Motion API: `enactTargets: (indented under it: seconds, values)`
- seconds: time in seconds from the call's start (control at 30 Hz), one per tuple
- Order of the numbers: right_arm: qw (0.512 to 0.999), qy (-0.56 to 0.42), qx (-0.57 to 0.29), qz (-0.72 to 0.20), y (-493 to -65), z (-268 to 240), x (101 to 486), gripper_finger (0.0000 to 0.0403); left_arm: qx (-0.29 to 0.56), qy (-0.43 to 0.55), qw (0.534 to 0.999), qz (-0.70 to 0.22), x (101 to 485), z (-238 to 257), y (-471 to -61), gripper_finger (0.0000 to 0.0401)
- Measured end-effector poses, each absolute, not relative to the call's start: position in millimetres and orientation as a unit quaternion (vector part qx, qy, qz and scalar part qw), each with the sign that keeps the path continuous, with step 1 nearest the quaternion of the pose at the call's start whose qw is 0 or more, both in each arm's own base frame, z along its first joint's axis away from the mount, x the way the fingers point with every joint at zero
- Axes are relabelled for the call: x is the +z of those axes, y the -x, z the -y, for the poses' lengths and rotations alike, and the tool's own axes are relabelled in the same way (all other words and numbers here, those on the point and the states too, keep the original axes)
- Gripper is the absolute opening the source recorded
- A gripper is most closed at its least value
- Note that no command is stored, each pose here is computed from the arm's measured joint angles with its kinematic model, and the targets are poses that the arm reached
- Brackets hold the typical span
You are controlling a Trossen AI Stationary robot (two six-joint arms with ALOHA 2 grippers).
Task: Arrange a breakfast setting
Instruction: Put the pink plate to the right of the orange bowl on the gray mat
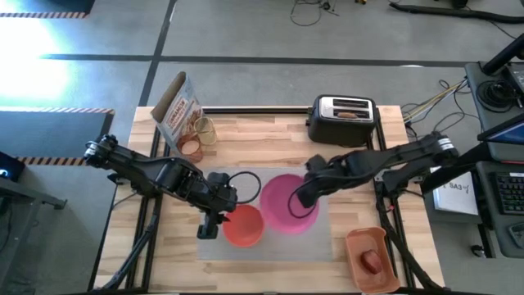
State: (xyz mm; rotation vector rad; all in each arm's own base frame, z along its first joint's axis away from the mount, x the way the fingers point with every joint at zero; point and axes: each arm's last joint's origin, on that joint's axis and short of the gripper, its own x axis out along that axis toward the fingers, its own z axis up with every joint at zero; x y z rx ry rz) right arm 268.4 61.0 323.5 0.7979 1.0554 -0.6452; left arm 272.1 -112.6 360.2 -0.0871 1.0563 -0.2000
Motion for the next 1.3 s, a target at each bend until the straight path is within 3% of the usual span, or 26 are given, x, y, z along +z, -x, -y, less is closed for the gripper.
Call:
enactTargets:
  seconds: [0.2,0.43,0.8,1.03,1.3]
  values:
    - [0.69,-0.346,-0.359,-0.525,-253,-57,294,0.0009,-0.112,0.033,0.856,-0.504,360,125,-267,0.0109]
    - [0.67,-0.362,-0.302,-0.573,-258,-61,248,0.0009,-0.085,0.004,0.864,-0.497,359,144,-255,0.0109]
    - [0.692,-0.404,-0.235,-0.55,-264,-53,203,0.0009,0.035,-0.029,0.86,-0.509,349,154,-235,0.0109]
    - [0.724,-0.393,-0.215,-0.525,-270,-48,195,0.0011,0.087,-0.036,0.851,-0.516,340,151,-229,0.0109]
    - [0.732,-0.379,-0.211,-0.525,-270,-47,195,0.0065,0.147,-0.058,0.84,-0.519,338,143,-223,0.0109]
